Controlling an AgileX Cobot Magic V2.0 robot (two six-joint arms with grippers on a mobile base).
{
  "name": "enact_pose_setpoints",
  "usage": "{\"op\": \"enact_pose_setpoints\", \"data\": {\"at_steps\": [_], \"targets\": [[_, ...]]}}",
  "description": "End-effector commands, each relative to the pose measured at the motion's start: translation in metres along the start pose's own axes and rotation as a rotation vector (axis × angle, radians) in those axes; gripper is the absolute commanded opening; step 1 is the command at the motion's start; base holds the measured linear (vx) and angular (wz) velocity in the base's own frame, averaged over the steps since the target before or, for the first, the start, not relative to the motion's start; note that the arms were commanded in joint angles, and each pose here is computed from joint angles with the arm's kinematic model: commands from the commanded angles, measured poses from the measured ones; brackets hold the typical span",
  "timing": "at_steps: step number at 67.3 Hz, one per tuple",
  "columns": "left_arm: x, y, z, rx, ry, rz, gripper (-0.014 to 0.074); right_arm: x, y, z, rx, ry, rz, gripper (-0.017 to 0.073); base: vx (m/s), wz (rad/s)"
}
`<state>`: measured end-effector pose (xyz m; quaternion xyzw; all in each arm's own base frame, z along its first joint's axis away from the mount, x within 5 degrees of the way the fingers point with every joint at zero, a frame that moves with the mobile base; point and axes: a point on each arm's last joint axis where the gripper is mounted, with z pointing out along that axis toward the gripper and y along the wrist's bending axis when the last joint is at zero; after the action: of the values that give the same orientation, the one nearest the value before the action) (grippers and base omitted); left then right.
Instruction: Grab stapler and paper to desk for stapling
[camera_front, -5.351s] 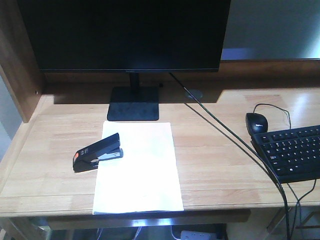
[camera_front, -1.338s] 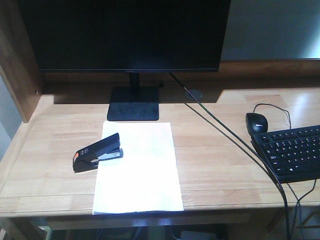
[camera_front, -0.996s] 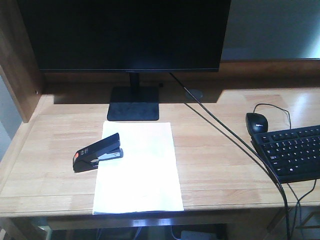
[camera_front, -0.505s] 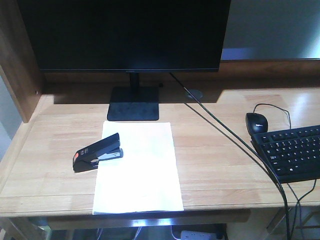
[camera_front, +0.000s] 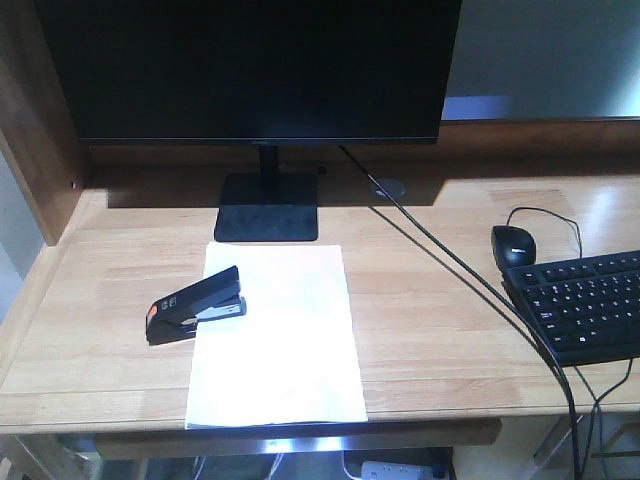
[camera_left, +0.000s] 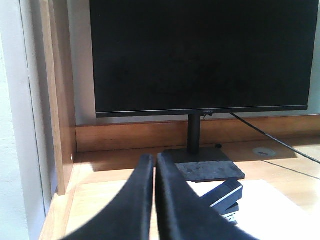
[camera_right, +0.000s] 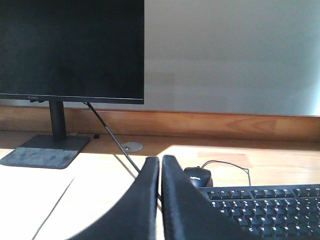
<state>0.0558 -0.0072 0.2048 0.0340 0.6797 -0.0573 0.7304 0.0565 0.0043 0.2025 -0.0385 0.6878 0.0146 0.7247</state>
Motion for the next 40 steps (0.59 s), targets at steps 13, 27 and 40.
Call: {"op": "enact_pose_setpoints", "data": {"at_steps": [13,27,40], "targets": [[0.0021,0.0003,-0.0006,-0.001,-0.058,-0.019,-0.0007,-0.0062,-0.0001,-0.0012,0.005,-0.079,-0.014,-0.0009,0.0,0.0],[0.0021,0.0003,-0.0006,-0.001,-0.058,-0.019,-0.0007,-0.0061,-0.0001,-0.0012,0.005,-0.078,-0.014,-0.0009,0.0,0.0],[0.0021,0.0003,-0.0006,-0.001,-0.058,-0.019,-0.0007,-0.0061,-0.0001,-0.0012,0.005,-0.078,-0.014,-0.0009,0.0,0.0]]}}
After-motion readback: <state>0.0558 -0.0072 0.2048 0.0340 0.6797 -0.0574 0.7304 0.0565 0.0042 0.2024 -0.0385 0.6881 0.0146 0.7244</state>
